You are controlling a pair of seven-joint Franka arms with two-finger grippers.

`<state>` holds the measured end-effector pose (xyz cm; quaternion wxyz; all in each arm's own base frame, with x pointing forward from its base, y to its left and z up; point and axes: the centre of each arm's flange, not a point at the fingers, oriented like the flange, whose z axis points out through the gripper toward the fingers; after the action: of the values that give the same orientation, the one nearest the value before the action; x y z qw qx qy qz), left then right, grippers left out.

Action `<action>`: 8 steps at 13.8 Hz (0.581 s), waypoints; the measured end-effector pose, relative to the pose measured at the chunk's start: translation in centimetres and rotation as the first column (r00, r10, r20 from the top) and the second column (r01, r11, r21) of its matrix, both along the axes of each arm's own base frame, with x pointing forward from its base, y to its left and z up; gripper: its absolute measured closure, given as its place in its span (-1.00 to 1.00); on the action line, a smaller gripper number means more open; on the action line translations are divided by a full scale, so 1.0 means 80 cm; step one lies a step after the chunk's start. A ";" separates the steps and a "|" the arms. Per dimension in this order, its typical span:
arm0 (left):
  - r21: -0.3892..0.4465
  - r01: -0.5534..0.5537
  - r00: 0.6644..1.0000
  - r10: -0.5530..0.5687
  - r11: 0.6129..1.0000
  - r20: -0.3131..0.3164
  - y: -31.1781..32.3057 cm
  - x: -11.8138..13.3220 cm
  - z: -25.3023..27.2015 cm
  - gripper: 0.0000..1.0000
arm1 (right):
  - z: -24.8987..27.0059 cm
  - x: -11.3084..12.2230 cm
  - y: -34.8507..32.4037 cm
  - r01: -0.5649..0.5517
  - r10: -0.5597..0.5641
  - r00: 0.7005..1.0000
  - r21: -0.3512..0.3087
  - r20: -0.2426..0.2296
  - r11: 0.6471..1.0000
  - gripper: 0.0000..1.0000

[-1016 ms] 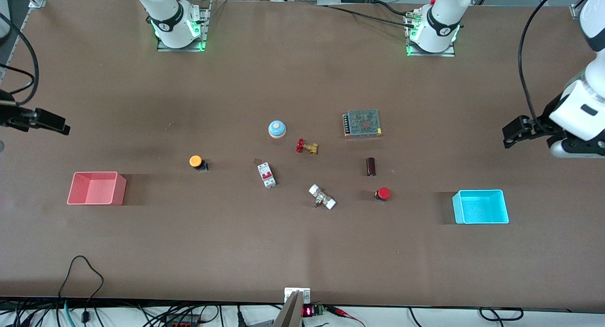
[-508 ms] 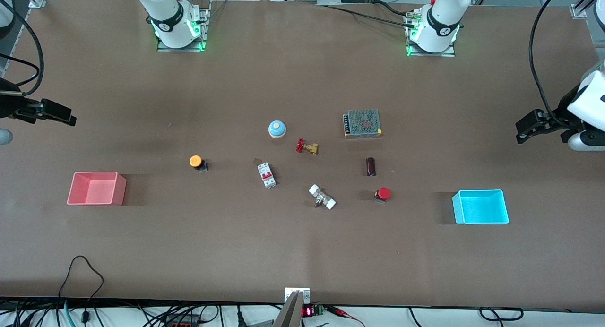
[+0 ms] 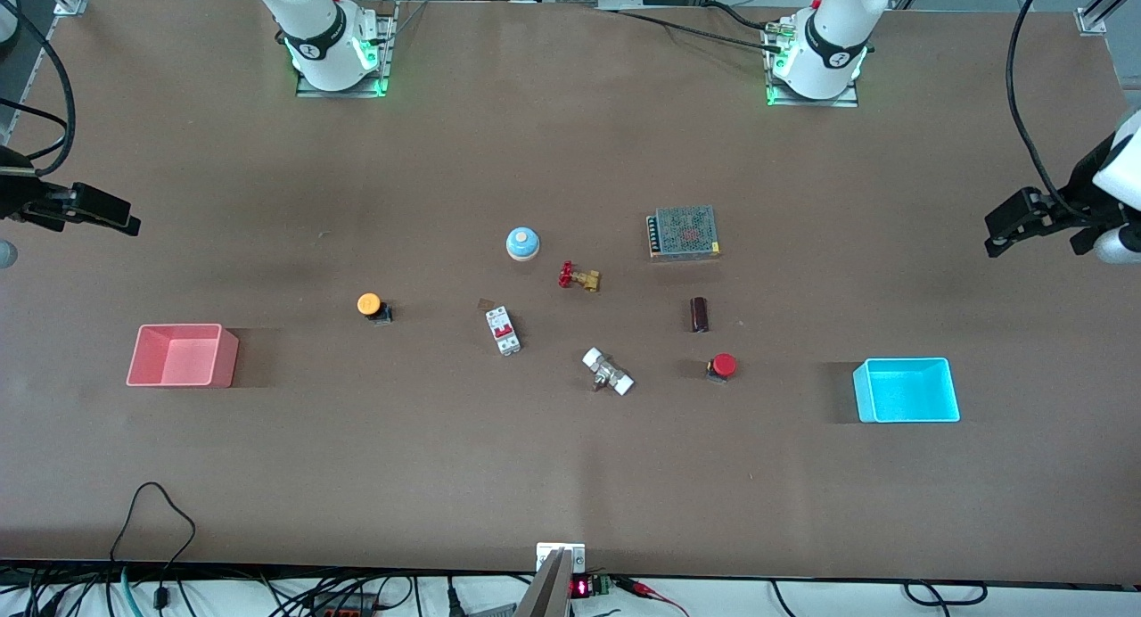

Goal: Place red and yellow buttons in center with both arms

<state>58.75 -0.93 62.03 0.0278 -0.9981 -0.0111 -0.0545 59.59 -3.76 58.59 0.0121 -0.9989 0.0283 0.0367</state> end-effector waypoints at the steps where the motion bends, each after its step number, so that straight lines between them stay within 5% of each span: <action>1: 0.002 0.004 1.000 -0.004 1.000 0.001 -0.004 -0.005 0.007 -1.00 | 0.003 -0.002 -0.005 -0.001 0.001 1.000 -0.002 0.003 1.000 -1.00; 8: -0.022 0.015 1.000 -0.015 1.000 0.003 0.001 -0.031 0.015 -1.00 | -0.004 -0.019 -0.004 -0.014 0.014 1.000 -0.028 -0.013 1.000 -1.00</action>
<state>56.28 -0.88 63.26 0.0166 -0.9983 -0.0043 -0.0560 58.04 -4.09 58.24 -0.0023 -0.9988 0.0218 0.0429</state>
